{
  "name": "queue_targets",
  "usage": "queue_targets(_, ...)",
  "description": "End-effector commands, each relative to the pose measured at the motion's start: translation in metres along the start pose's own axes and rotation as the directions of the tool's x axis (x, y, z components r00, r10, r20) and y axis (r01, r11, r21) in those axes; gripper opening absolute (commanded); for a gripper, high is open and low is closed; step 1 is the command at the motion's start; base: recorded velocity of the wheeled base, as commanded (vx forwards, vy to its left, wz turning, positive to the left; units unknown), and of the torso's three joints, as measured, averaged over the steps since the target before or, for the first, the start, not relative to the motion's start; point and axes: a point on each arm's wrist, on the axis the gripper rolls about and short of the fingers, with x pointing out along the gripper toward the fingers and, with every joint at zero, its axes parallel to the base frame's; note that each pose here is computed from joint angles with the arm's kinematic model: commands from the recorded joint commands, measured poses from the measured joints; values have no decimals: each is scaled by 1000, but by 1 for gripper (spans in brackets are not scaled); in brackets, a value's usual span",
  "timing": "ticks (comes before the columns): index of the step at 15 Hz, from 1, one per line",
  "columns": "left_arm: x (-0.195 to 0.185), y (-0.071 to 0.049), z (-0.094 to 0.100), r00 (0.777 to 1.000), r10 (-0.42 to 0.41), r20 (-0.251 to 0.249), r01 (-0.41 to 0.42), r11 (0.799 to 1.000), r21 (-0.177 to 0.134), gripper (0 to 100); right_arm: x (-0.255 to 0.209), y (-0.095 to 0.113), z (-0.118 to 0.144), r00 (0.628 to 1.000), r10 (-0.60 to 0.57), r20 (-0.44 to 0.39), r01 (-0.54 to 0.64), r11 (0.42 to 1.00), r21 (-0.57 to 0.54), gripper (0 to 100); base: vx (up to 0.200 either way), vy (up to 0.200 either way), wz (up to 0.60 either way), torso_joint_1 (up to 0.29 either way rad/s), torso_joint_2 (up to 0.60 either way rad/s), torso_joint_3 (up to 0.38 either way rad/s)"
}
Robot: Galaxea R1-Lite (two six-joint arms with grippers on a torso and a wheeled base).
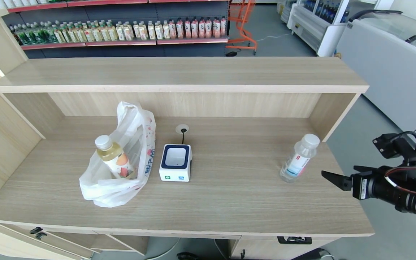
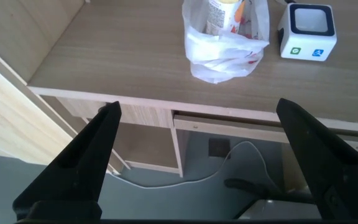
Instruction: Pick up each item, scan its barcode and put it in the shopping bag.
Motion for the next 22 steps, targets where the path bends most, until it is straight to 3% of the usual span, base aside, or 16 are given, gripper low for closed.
queue_targets(1, 0, 0, 0, 1000, 1, 0, -1, 1000, 0, 100, 28, 0, -2, 1000, 22, -15, -22, 1000, -9, 100, 0, 0, 0, 0, 0, 0)
queue_targets(3, 0, 0, 0, 1000, 1, 0, -1, 1000, 0, 100, 49, 4, -3, 999, 48, 17, -47, 999, -18, 100, 0, 0, 0, 0, 0, 0)
queue_targets(9, 0, 0, 0, 1000, 1, 0, -1, 1000, 0, 100, 82, 30, -8, 990, 139, 3, -139, 989, -58, 100, 0, 0, 0, 0, 0, 0)
queue_targets(13, 0, 0, 0, 1000, 1, 0, -1, 1000, 0, 100, 99, 30, -10, 992, 122, 14, -119, 986, -117, 100, 0, 0, 0, 0, 0, 0)
queue_targets(22, 0, 0, 0, 1000, 1, 0, -1, 1000, -1, 100, 123, 43, -4, 986, 161, 52, -153, 979, -136, 100, 0, 0, 0, 0, 0, 0)
